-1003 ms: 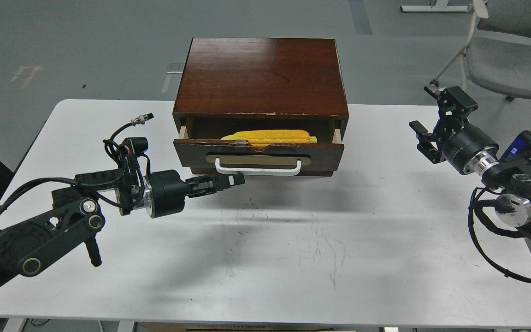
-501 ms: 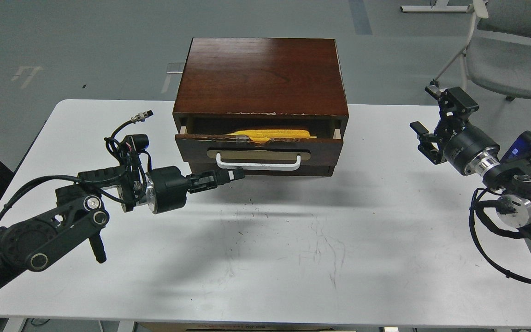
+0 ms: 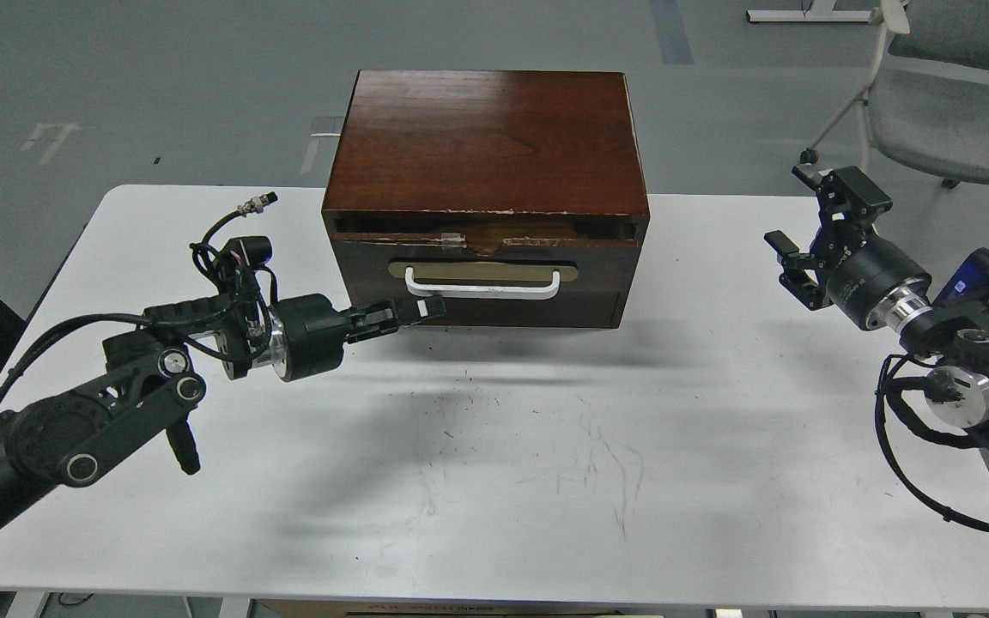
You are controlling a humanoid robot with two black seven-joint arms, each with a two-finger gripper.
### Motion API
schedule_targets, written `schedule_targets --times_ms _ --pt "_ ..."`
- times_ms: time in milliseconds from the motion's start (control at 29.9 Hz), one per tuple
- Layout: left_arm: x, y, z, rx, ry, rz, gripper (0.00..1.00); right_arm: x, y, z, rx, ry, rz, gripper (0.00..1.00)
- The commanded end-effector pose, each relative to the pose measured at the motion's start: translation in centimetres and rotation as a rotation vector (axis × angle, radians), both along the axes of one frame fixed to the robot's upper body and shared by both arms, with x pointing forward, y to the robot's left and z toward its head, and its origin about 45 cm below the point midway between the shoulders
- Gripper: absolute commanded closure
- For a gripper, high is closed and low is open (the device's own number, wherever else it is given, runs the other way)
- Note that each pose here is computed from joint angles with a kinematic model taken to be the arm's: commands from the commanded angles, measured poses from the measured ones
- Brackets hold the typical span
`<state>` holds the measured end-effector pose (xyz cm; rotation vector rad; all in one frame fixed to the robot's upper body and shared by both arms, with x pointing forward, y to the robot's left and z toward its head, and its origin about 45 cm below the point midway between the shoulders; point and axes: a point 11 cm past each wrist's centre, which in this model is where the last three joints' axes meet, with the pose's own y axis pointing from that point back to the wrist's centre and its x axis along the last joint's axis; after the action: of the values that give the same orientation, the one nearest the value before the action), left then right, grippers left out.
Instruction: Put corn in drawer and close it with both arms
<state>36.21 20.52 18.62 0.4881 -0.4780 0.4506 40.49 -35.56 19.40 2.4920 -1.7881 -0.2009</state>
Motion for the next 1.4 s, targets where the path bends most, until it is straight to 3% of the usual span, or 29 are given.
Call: schedule_targets --times_ms 0,802,1203,1370 --pt "0.3 -0.3 -0.3 -0.004 0.006 0.008 1.00 0.0 -0.1 0.0 -0.002 0.001 -0.002 0.04" --pt "2.0 0.1 0.3 -0.012 0.001 0.045 1.00 -0.3 -0.4 -0.2 -0.005 0.007 -0.008 0.04" --pt "1.5 0.6 0.2 -0.003 0.014 0.025 1.00 -0.2 -0.4 -0.2 -0.003 0.005 -0.007 0.04" --pt "-0.2 1.4 1.3 -0.049 0.072 -0.027 1.00 -0.1 -0.3 0.0 0.002 0.000 -0.010 0.04"
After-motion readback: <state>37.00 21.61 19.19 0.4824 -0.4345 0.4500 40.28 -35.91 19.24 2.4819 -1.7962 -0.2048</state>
